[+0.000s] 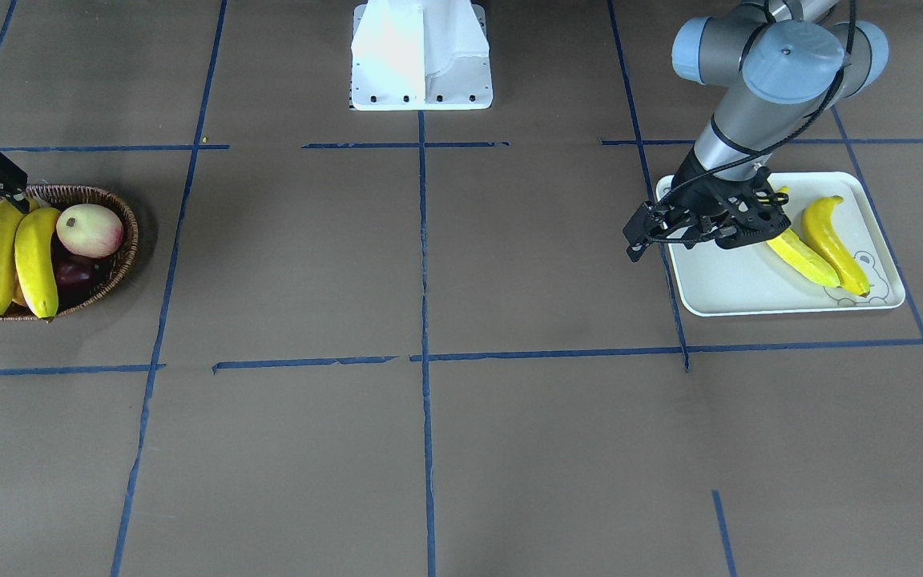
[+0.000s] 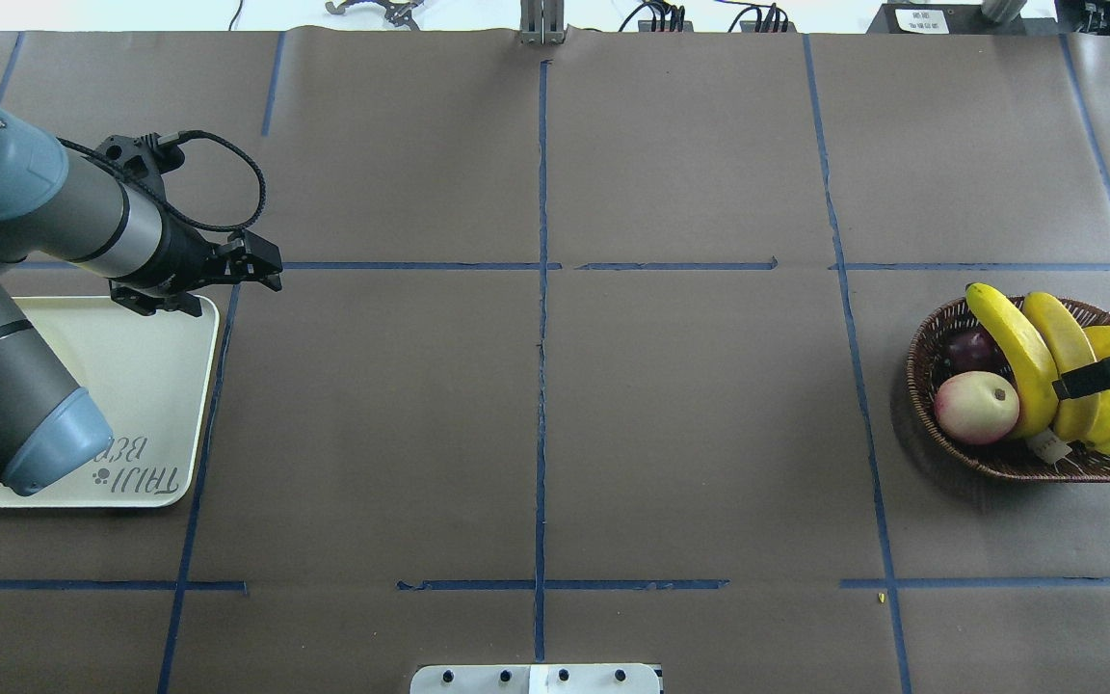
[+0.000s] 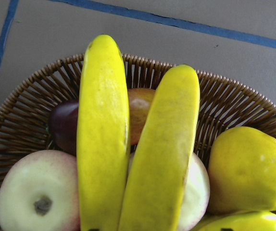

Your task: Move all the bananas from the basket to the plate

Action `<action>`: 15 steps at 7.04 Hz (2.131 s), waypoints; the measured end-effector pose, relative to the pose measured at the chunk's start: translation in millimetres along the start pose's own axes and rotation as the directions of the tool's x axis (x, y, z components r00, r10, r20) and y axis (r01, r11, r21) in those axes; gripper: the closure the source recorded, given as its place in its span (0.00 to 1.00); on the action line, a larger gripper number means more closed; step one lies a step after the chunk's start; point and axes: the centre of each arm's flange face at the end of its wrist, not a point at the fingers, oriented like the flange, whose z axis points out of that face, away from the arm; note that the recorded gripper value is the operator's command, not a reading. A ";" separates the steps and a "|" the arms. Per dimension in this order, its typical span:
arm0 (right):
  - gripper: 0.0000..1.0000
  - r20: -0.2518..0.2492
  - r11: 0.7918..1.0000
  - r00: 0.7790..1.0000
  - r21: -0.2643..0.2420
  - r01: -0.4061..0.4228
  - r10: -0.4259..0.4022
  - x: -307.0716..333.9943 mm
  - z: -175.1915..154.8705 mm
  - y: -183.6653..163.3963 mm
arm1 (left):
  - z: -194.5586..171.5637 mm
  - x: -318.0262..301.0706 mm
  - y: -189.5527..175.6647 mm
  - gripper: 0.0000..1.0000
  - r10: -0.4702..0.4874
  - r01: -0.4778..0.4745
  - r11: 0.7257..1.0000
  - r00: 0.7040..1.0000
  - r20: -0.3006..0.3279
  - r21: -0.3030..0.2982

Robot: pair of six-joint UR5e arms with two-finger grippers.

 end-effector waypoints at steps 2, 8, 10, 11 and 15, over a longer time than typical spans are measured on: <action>0.19 -0.006 1.000 1.000 -0.010 -0.007 0.006 3.7 4.3 1.2 | 1.3 2.5 2.9 0.00 -0.003 0.003 1.000 1.000 -0.003 -0.004; 0.40 -0.013 1.000 1.000 -0.022 -0.012 0.012 9.0 9.6 3.4 | 1.7 2.8 3.1 0.00 -0.002 0.002 1.000 1.000 -0.003 -0.004; 0.80 -0.013 1.000 1.000 -0.023 -0.010 0.010 9.2 10.5 2.7 | 0.1 3.7 3.7 0.00 -0.001 0.001 1.000 1.000 -0.006 -0.003; 0.93 -0.012 1.000 1.000 -0.022 -0.008 0.008 9.3 10.1 2.8 | -1.2 4.4 4.2 0.00 -0.001 0.001 1.000 1.000 -0.009 -0.002; 0.99 0.014 0.998 0.998 0.041 -0.054 0.054 28.5 -34.2 9.9 | -7.4 7.1 6.1 0.00 0.002 -0.002 1.000 1.000 -0.019 0.000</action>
